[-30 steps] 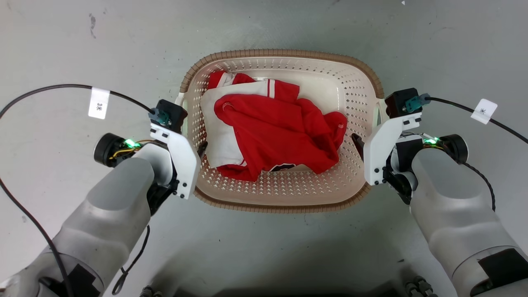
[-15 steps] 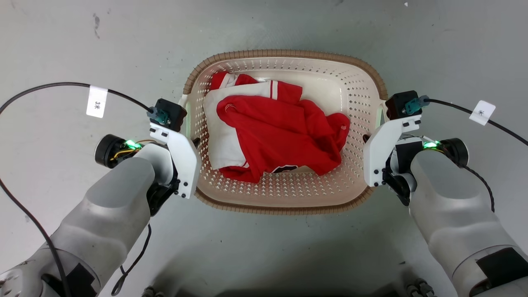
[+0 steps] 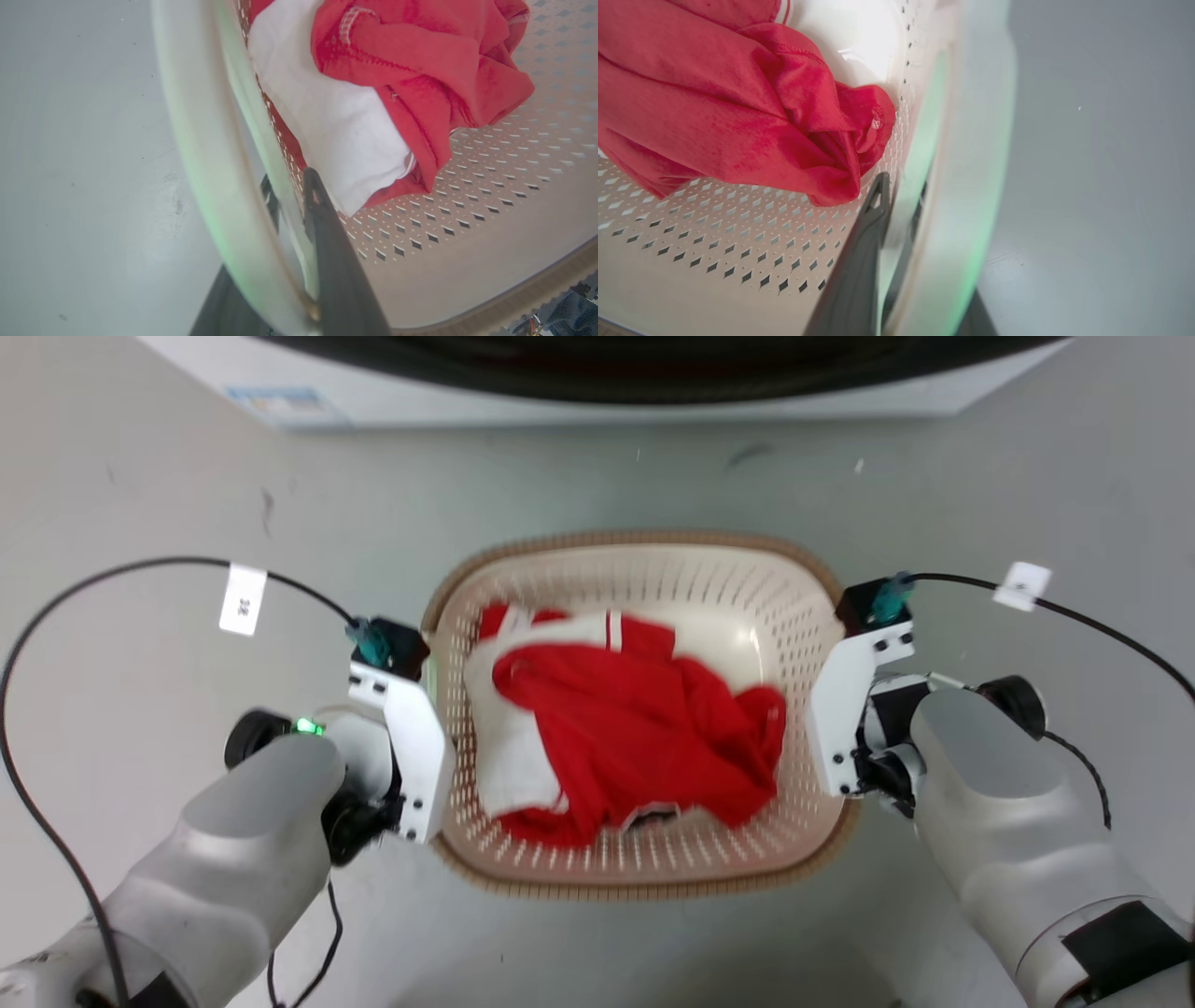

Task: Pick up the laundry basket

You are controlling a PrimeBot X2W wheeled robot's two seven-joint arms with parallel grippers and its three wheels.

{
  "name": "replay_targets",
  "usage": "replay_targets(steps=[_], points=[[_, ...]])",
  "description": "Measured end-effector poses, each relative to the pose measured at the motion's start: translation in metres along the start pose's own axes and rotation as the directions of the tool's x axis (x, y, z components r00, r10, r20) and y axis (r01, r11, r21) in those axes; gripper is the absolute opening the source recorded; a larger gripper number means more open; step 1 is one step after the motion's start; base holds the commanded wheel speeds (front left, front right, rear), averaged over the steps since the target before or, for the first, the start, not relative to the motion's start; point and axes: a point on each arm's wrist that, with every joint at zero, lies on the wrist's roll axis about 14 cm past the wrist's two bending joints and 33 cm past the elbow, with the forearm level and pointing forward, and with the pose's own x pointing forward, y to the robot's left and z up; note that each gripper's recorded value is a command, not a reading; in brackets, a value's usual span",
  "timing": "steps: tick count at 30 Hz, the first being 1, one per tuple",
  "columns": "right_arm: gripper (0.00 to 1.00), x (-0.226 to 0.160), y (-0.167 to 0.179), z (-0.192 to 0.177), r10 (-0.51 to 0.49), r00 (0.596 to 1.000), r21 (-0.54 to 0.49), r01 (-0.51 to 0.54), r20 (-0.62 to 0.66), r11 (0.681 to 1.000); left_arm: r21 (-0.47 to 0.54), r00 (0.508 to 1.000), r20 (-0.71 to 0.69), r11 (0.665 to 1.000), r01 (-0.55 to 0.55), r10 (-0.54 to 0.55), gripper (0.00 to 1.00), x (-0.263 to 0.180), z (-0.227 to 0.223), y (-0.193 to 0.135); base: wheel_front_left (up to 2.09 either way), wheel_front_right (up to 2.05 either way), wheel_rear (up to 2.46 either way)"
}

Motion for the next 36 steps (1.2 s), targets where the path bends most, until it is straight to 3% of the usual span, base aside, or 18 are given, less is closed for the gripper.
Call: replay_targets(steps=[10, 21, 29, 36], points=[[0.00, -0.078, 0.013, 0.001, -0.019, 0.995, -0.051, 0.014, -0.101, 0.999, 0.021, 0.999, -0.034, 1.000, 0.022, -0.022, 0.00, -0.067, 0.001, -0.026, 0.00, 0.00, 0.00], [0.00, -0.154, 0.028, -0.001, -0.038, 0.998, -0.060, 0.035, -0.042, 0.998, 0.078, 0.999, 0.040, 0.997, -0.010, 0.007, 0.00, -0.142, 0.013, -0.049, 0.00, 0.00, 0.00], [0.00, -0.190, 0.036, -0.001, -0.062, 0.998, -0.083, 0.062, 0.000, 0.995, 0.070, 0.999, 0.044, 0.997, -0.015, 0.012, 0.00, -0.177, 0.005, -0.061, 0.00, 0.00, 0.00], [0.00, -0.200, 0.046, -0.017, -0.047, 0.999, -0.081, 0.046, -0.012, 0.996, 0.057, 1.000, 0.022, 0.998, -0.018, 0.017, 0.00, -0.190, -0.007, -0.067, 0.00, 0.00, 0.00]])
